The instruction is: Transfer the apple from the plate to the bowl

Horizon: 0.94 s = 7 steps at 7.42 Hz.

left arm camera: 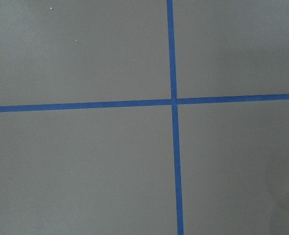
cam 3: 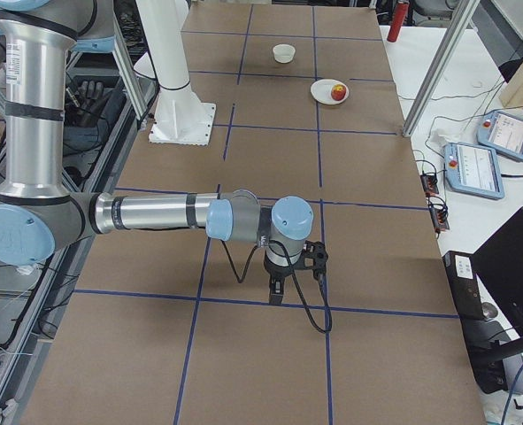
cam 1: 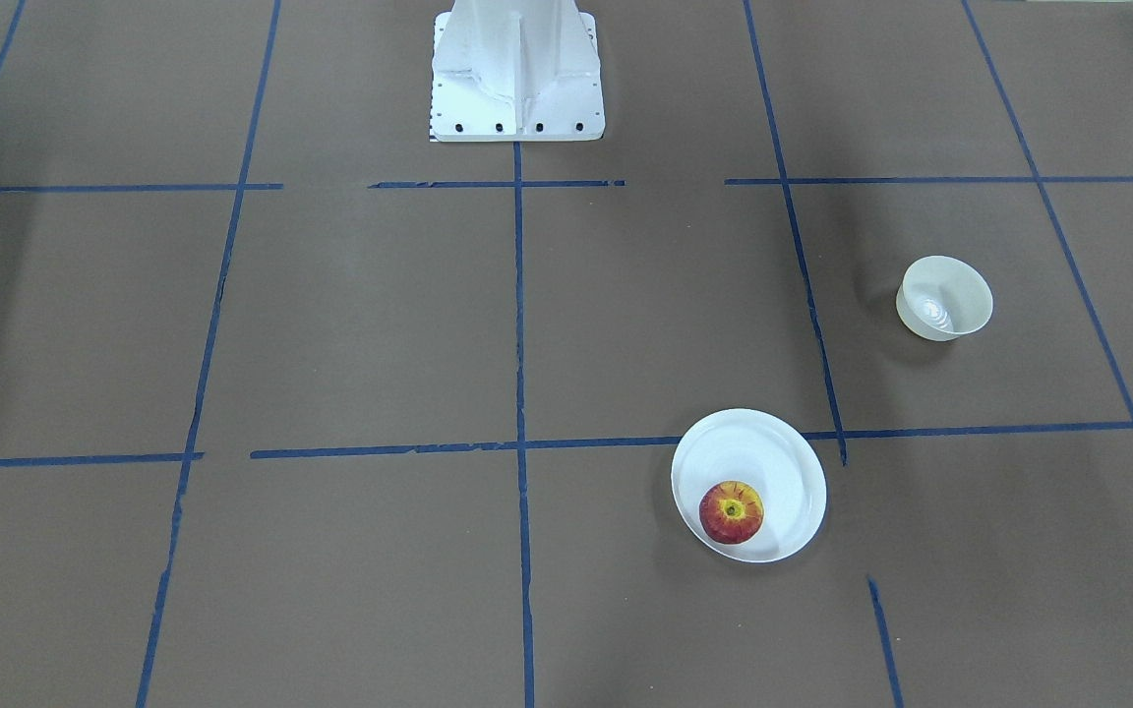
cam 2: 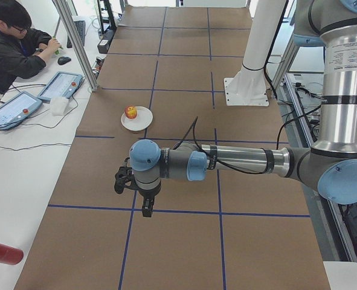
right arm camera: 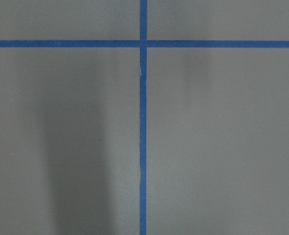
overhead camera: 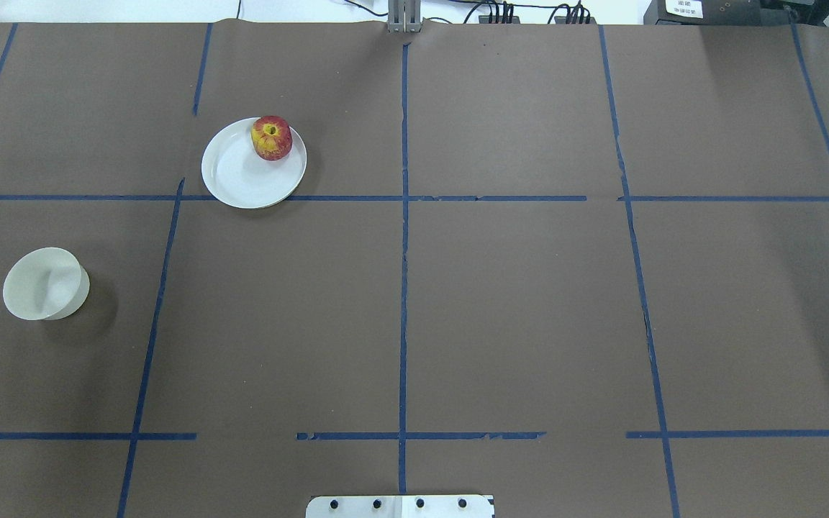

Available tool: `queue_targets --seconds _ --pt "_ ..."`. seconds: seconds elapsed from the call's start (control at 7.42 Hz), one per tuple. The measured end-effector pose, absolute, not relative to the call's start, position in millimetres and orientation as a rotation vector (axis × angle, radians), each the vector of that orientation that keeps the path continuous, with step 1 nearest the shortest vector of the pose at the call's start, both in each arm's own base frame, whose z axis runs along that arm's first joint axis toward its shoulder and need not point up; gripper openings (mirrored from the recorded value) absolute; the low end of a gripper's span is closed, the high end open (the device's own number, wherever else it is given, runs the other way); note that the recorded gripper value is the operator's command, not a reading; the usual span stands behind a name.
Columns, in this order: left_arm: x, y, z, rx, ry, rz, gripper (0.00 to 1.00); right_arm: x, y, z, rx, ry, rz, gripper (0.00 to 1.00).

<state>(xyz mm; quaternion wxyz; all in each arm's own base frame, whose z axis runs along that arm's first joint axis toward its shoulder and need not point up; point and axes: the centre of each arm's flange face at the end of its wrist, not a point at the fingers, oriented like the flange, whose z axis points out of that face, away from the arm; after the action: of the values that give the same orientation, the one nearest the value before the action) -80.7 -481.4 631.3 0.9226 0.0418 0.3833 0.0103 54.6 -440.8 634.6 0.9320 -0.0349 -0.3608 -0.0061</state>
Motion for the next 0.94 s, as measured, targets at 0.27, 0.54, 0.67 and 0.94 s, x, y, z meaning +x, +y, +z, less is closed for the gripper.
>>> queue_targets --seconds 0.27,0.54,0.67,0.94 --pt "-81 -481 627 0.094 0.786 0.022 1.00 55 -441 634 -0.071 -0.738 -0.012 1.00" --pt "-80 -492 610 0.123 0.785 0.030 1.00 55 -441 634 -0.071 -0.738 -0.012 1.00" --pt "-80 -502 598 0.146 0.784 0.041 1.00 55 -441 635 -0.071 -0.738 -0.012 1.00" --pt "-53 -537 553 0.202 0.783 0.097 1.00 55 -441 635 -0.071 -0.738 -0.012 1.00"
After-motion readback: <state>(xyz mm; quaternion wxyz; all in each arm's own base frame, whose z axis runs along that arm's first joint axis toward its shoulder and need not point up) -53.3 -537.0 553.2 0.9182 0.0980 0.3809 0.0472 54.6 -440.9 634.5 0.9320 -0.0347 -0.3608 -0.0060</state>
